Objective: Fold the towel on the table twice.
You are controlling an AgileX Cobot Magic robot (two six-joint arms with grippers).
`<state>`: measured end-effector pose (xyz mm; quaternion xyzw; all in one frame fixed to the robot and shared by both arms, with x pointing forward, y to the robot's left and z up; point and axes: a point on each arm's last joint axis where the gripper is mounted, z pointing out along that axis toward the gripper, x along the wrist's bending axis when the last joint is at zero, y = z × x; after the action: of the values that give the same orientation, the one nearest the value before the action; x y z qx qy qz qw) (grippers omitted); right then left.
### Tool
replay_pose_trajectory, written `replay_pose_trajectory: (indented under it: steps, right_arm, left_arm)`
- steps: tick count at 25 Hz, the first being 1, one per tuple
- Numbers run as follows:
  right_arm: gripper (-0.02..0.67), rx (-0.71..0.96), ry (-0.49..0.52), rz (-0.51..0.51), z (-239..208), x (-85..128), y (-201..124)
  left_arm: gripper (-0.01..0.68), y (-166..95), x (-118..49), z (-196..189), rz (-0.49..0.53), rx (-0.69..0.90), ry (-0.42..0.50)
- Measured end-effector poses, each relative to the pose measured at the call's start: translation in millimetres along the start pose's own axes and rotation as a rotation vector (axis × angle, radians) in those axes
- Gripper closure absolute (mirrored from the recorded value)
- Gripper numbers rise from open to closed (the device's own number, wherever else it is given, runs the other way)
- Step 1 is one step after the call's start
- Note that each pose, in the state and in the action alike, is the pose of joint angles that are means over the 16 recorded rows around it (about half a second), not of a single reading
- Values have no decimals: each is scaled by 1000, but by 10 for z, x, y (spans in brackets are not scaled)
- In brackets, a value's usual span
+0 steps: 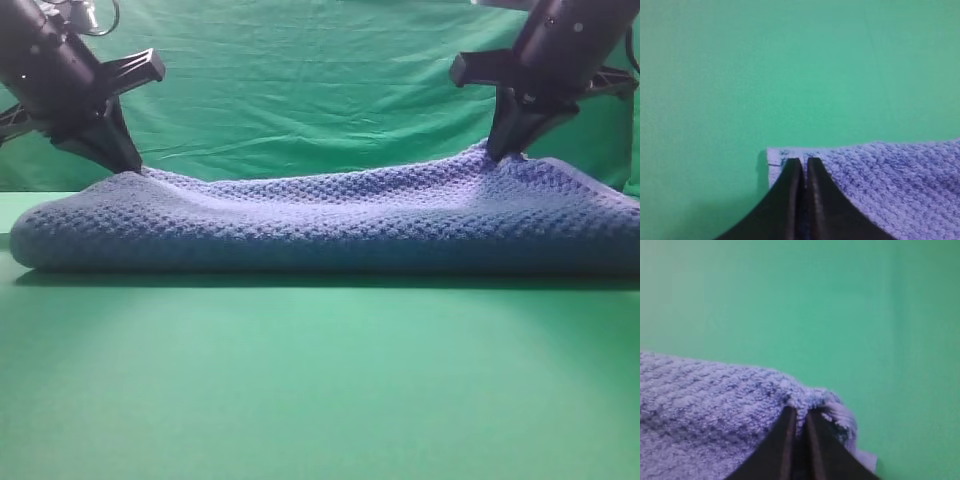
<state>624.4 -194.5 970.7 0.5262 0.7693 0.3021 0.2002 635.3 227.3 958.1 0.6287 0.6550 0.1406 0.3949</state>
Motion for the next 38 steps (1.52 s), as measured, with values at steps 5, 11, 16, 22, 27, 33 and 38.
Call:
replay_pose_trajectory:
  steps: [5,11,16,22,27,33,38]
  right_arm:
    - [592,8,-8,7,84,-45,-18]
    - [379,-5,-15,10,59,-68,4]
    - [189,-47,-15,5,-132,-58,111]
    - [112,-122,-1,-12,-617,-6,300]
    - [262,-191,22,-38,-1209,74,422]
    - [488,-252,57,-72,-1942,193,419]
    - [611,-290,84,-90,-2483,292,315]
  left_arm:
    - [514,7,38,56,6,-8,26]
    - [273,31,39,40,27,-20,35]
    - [150,110,-30,-85,73,-42,9]
    - [213,290,-226,-451,153,-97,-69]
    - [393,458,-446,-956,229,-170,-141]
    - [570,531,-680,-1669,300,-225,-203]
    - [651,449,-777,-2237,334,-217,-186]
